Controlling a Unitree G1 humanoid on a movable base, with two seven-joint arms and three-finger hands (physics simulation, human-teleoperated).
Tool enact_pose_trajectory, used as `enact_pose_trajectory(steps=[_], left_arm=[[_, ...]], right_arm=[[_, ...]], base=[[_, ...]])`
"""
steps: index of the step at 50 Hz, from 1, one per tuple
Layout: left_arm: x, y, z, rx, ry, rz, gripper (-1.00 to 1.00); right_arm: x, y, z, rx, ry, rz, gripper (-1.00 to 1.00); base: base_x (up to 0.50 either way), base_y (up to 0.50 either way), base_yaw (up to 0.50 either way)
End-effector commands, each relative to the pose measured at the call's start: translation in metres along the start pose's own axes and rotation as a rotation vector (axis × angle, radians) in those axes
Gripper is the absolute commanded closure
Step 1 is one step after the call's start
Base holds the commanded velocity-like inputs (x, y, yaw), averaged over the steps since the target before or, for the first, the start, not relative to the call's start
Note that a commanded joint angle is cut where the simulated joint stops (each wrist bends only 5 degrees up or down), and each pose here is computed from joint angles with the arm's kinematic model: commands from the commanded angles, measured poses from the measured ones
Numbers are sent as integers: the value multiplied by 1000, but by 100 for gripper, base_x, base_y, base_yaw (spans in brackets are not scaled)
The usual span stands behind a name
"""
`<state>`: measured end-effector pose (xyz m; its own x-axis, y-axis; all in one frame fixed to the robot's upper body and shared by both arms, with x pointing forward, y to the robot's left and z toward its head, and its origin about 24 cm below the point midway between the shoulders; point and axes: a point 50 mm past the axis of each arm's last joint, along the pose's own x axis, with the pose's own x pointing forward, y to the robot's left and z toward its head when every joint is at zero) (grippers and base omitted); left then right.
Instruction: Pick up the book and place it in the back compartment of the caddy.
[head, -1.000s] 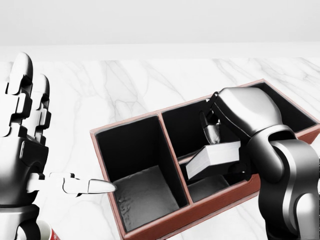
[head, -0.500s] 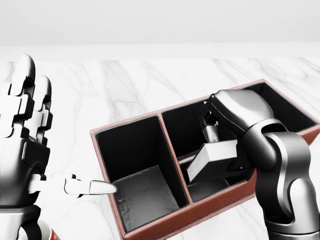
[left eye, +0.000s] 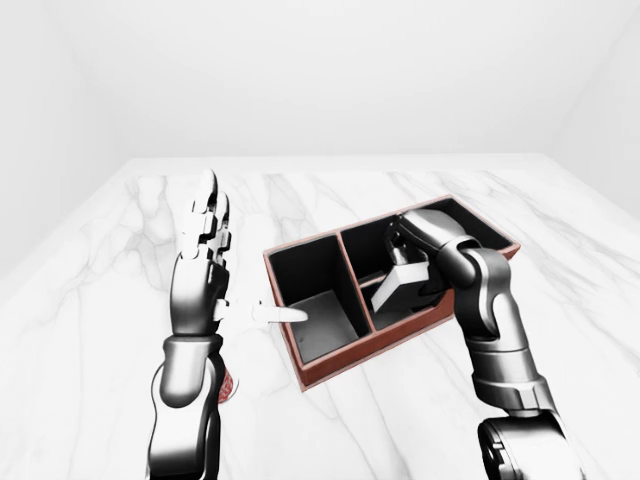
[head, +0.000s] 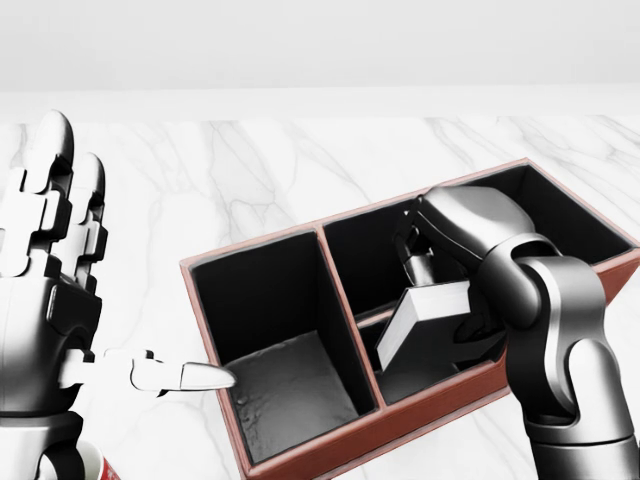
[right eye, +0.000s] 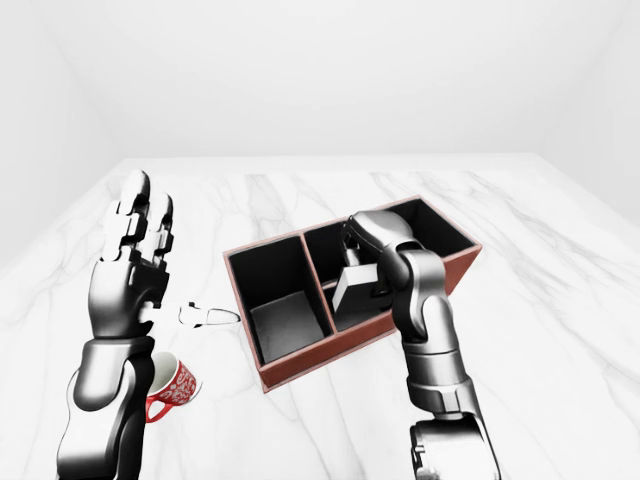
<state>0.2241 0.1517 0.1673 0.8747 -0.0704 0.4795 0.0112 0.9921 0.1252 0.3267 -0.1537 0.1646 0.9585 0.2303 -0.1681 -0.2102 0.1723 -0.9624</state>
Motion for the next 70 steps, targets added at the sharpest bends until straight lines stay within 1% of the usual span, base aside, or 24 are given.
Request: enact_pose_trajectory(steps=[1, 15, 27, 38, 41, 51, 70], left_arm=[[0, 0, 0, 1, 2, -1, -100], [-1, -1, 0, 1, 4, -4, -100], [-1, -2, -1, 2, 6, -5, -100], [0, -1, 2, 4, -5, -6, -100], [-2, -3, -4, 1, 22, -8, -100], [-2, -2, -3, 2, 16, -8, -100], [-2, -3, -1, 3, 9, -10, -100]], right_arm=[[6, 1, -3, -16, 6, 24, 100], [10, 7, -6, -15, 13, 60, 100], [13, 11, -9, -19, 19, 65, 100], [16, 7, -10, -4, 21, 33, 100], [16, 5, -10, -1, 20, 25, 100], [18, 1, -10, 7, 19, -1, 100], [27, 6, -14, 4, 14, -32, 100]], base=[[0, 0, 0], [0, 0, 0], [0, 0, 0], [0, 0, 0], [0, 0, 0], [0, 0, 0], [0, 0, 0]])
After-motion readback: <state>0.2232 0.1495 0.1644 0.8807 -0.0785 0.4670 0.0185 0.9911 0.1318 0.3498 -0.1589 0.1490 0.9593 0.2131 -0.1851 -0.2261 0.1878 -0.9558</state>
